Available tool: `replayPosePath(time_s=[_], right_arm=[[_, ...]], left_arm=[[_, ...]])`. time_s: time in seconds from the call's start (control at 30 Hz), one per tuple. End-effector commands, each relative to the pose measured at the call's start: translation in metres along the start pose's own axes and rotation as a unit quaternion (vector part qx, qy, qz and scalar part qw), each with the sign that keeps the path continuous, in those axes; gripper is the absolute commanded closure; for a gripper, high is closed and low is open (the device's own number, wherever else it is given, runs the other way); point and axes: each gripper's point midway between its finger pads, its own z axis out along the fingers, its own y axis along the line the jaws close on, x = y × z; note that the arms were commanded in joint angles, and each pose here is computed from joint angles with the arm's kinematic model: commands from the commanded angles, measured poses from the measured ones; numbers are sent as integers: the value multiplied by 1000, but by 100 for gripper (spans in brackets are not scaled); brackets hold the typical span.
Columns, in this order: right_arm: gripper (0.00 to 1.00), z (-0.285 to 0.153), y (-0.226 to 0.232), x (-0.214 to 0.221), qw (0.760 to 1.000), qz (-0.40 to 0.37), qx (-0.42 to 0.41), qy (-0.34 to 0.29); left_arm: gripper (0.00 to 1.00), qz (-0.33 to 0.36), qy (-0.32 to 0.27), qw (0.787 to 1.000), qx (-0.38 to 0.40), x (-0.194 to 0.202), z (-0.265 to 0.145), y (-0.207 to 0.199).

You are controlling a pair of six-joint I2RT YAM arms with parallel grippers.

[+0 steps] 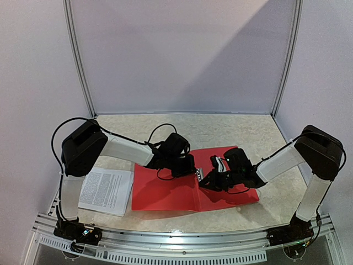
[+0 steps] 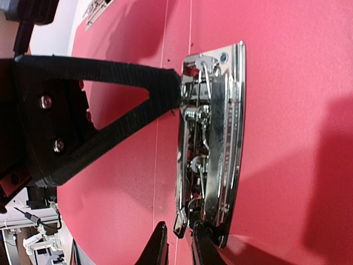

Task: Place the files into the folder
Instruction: Open the spring clip on the folder at the center of the board.

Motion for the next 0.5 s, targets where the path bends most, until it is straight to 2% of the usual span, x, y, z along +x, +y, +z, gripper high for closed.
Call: replayPosePath(time_s=[0.0, 0.2, 0.47], right_arm=[[85, -1, -22, -3, 999, 21, 25, -15], [90, -1, -25, -7, 999, 24, 34, -16], [92, 6, -37, 1, 999, 33, 40, -5]], left_arm=[[100, 7, 34, 998, -59, 26, 8, 31], [100, 8, 35, 998, -56, 25, 9, 29], [100, 8, 37, 998, -57, 26, 9, 31]])
